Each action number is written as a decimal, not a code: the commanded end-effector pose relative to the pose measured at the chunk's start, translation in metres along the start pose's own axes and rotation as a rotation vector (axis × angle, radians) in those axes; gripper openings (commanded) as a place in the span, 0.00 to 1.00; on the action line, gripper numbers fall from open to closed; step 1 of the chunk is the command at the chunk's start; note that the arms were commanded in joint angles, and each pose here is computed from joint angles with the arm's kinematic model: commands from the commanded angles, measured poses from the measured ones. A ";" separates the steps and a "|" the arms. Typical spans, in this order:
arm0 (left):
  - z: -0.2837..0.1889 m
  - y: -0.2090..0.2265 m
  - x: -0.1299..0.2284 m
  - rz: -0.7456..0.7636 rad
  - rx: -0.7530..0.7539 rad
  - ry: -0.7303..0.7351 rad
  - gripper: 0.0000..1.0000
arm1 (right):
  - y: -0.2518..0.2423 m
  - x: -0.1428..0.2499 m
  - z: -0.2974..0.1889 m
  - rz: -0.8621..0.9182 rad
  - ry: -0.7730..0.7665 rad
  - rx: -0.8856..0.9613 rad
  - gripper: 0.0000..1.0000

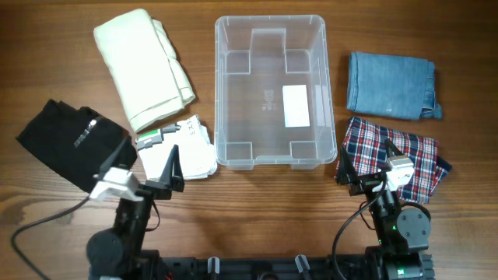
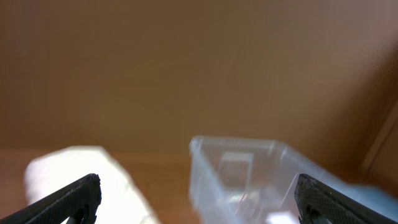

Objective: Pack container

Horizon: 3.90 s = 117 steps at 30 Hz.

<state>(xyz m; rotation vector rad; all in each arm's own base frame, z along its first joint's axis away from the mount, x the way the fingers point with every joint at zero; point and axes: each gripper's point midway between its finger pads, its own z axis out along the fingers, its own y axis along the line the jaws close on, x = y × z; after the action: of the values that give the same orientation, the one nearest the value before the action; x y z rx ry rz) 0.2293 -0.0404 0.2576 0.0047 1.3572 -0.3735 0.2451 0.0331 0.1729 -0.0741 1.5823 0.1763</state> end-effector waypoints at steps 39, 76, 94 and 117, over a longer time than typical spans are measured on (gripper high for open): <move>0.154 0.122 -0.033 -0.177 -0.732 1.074 1.00 | 0.000 -0.002 0.000 -0.011 -0.010 -0.004 1.00; 0.168 0.253 0.237 -0.530 -0.752 1.391 1.00 | 0.000 -0.002 0.000 -0.011 -0.011 -0.004 1.00; 0.143 0.252 0.278 -0.544 -0.754 1.417 0.55 | 0.000 -0.002 0.000 -0.011 -0.011 -0.004 1.00; 0.205 0.211 0.126 -0.497 -0.579 1.106 0.04 | 0.000 -0.002 0.000 -0.011 -0.010 -0.004 1.00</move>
<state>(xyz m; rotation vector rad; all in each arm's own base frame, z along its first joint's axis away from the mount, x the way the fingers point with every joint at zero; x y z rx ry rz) 0.4904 0.0912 0.0654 -0.8055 2.6855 -0.2971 0.2452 0.0330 0.1727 -0.0738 1.5826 0.1760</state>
